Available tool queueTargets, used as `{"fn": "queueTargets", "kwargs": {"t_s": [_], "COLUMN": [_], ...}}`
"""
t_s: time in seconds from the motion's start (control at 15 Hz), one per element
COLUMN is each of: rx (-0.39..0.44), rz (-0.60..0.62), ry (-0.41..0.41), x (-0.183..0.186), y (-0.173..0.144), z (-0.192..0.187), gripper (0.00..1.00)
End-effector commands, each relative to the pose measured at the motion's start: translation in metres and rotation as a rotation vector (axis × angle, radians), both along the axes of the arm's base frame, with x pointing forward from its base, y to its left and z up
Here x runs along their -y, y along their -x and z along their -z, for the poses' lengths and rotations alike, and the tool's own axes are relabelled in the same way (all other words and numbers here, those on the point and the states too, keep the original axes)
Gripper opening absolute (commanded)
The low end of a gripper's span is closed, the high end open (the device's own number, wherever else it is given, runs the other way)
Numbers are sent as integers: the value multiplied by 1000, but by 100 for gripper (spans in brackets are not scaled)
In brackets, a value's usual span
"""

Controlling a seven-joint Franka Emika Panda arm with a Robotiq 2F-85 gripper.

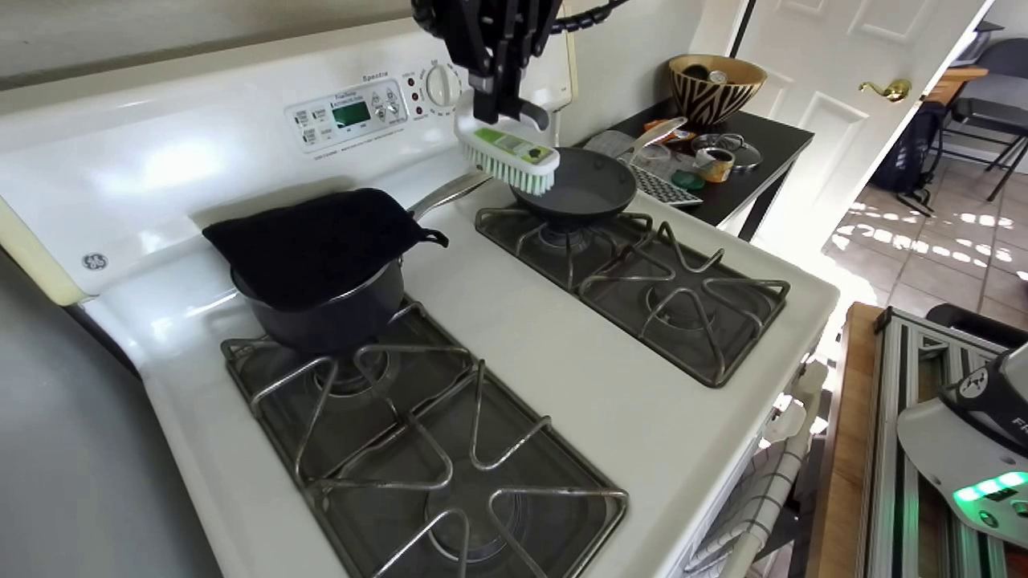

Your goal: Use the brush to clean the top of the stove

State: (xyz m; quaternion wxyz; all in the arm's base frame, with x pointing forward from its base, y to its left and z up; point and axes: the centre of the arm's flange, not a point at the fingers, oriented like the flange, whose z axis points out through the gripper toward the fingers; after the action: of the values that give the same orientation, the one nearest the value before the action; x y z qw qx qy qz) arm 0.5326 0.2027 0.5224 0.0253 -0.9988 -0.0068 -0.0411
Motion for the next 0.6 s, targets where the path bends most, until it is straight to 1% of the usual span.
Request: {"fn": "queueTargets", "kwargs": {"t_s": [0.0, 0.2, 0.33, 0.4, 0.53], "rx": [-15, -40, -67, -74, -84], "rz": [4, 20, 25, 12, 20], "ry": [20, 42, 28, 41, 44], "x": [7, 21, 29, 17, 23], "y": [37, 44, 45, 31, 33], "z": [28, 54, 67, 56, 67], "gripper": [4, 4, 4, 15, 15]}}
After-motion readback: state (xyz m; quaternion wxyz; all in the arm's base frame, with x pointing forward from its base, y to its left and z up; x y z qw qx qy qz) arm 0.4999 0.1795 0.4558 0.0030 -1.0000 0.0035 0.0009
